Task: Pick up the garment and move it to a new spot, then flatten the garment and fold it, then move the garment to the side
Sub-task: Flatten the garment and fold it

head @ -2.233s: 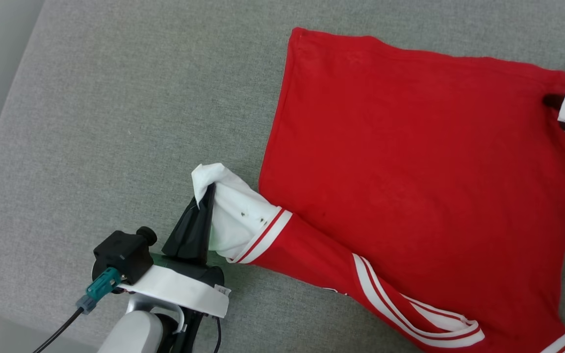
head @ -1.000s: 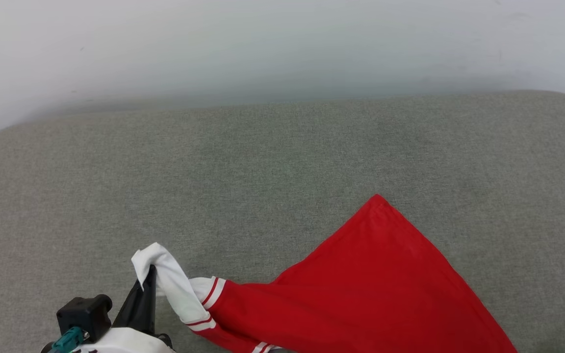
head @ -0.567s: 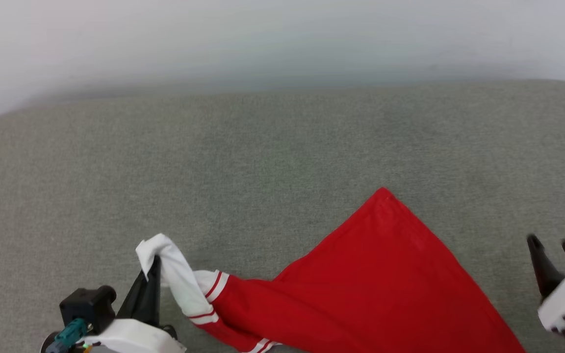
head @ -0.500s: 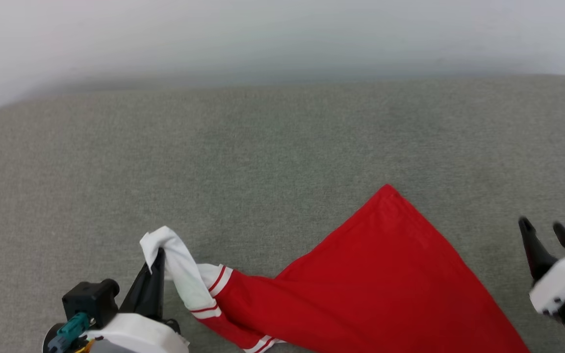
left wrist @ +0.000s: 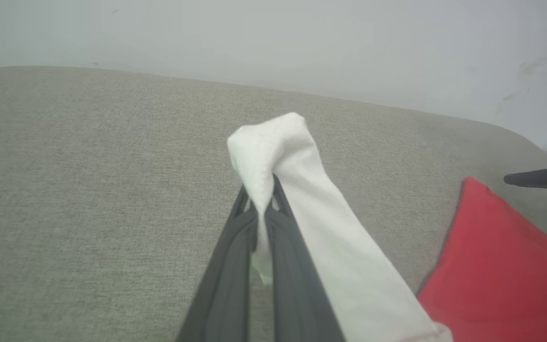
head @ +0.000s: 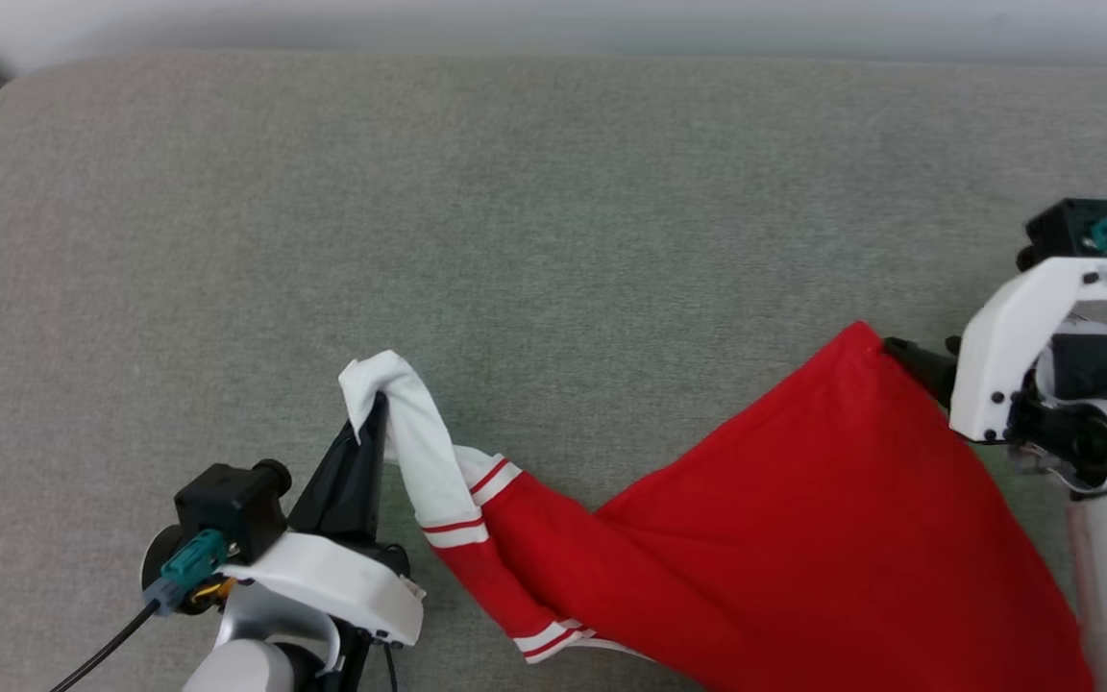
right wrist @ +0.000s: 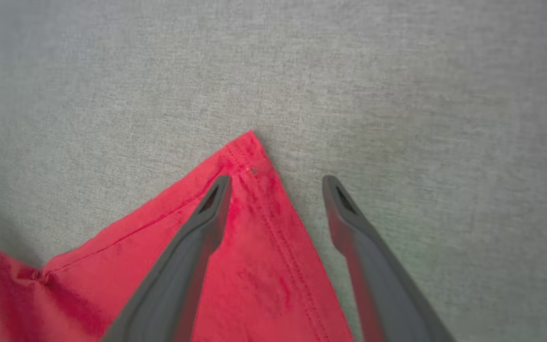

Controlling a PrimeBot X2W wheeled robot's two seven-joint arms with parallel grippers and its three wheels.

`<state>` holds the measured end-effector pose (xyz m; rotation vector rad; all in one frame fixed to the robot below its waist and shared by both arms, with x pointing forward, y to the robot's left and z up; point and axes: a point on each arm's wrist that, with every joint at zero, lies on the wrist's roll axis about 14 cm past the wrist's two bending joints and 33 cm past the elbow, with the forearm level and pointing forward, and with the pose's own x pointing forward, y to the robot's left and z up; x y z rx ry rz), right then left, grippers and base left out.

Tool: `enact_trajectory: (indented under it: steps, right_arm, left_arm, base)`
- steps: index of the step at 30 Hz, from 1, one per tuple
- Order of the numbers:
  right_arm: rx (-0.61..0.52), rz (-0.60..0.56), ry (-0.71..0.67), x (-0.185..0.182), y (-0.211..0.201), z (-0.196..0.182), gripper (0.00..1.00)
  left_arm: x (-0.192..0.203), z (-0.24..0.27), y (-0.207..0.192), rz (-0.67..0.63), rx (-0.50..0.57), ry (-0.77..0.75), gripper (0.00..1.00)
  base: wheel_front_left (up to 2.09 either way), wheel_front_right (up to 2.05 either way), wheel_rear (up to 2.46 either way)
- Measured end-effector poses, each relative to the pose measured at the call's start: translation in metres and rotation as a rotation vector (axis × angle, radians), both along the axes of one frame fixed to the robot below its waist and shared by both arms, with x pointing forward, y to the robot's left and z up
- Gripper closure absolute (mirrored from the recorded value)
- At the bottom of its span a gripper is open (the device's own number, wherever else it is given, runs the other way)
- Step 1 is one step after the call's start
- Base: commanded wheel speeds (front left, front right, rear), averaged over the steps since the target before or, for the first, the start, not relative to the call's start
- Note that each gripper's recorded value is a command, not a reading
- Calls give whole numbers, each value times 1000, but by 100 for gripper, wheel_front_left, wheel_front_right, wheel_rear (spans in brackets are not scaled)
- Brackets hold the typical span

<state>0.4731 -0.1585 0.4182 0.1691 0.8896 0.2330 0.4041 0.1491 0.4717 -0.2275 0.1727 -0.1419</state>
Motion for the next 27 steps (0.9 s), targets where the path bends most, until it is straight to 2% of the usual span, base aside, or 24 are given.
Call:
enact_trajectory:
  steps: [5, 9, 10, 11, 13, 14, 19, 22, 27]
  right_arm:
    - [-11, 102, 159, -4, 30, -28, 0]
    - [-9, 141, 245, -9, 41, -45, 0]
    - [-10, 146, 261, -10, 42, -48, 22]
    - [-10, 150, 268, -10, 43, -49, 55]
    - [-19, 154, 280, -11, 42, -52, 88]
    - [-13, 153, 283, -11, 42, -52, 100]
    - [19, 152, 271, -11, 47, -49, 100]
    - [15, 148, 215, -6, 44, -40, 100]
    - [-16, 133, 29, 11, 34, 0, 100]
  left_arm:
    - [4, -8, 2, 9, -7, 11, 100]
    - [5, -12, 5, 19, -8, 15, 100]
    - [4, -13, 6, 22, -8, 18, 100]
    - [4, -14, 7, 23, -10, 19, 100]
    - [3, -15, 8, 29, -11, 23, 100]
    - [3, -16, 9, 31, -9, 24, 100]
    - [2, -13, 11, 36, -11, 15, 100]
    - [1, -8, 12, 36, -12, 0, 100]
    - [1, 15, 16, 21, 13, -65, 100]
  base:
    - [0, 0, 0]
    - [0, 0, 0]
    - [0, 0, 0]
    - [0, 0, 0]
    - [0, 0, 0]
    - [0, 0, 0]
    - [0, 0, 0]
    - [0, 0, 0]
    - [0, 0, 0]
